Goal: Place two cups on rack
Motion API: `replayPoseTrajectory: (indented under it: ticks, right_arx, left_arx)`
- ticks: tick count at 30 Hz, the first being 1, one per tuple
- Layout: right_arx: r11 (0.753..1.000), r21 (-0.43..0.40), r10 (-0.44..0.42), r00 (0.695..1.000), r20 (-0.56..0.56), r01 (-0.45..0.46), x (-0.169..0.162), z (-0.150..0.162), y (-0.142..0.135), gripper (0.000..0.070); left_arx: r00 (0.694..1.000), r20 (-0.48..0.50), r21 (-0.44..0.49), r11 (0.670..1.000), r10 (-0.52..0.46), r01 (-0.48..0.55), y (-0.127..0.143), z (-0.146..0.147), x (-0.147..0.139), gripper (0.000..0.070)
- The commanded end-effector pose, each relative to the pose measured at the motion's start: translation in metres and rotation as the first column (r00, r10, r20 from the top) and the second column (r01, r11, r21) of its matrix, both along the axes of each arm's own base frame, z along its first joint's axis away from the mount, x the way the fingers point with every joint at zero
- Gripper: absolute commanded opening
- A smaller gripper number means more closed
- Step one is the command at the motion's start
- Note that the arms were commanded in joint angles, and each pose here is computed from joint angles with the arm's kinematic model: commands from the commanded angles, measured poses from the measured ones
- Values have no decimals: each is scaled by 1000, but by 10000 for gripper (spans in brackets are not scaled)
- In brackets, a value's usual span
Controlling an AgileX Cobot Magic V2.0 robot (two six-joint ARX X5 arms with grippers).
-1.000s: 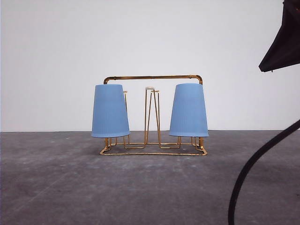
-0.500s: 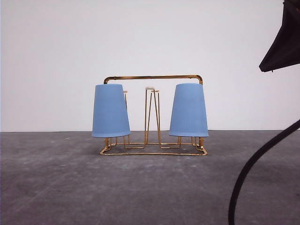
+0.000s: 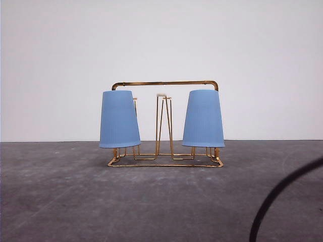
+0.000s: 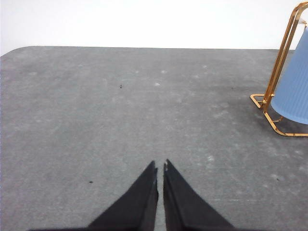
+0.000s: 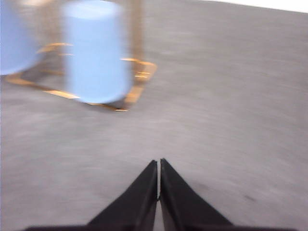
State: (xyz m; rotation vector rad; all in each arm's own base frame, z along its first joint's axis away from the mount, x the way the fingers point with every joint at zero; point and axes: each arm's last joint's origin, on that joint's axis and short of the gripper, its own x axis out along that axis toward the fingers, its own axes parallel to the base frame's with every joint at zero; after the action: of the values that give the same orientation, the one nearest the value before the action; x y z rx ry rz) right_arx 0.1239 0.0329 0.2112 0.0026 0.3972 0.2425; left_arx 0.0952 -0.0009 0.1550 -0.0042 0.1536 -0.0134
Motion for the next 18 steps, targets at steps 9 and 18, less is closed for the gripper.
replayPoseTrajectory:
  ticks: [9, 18]
  right_arx:
    - [972, 47, -234, 960, 156, 229, -24, -54, -26, 5]
    - [972, 71, -235, 949, 209, 225, -28, -61, -30, 5]
  left_arx:
    - [1000, 2, -4, 1000, -1, 1, 0, -3, 1, 0]
    - [1000, 2, -4, 1000, -1, 1, 0, -3, 1, 0]
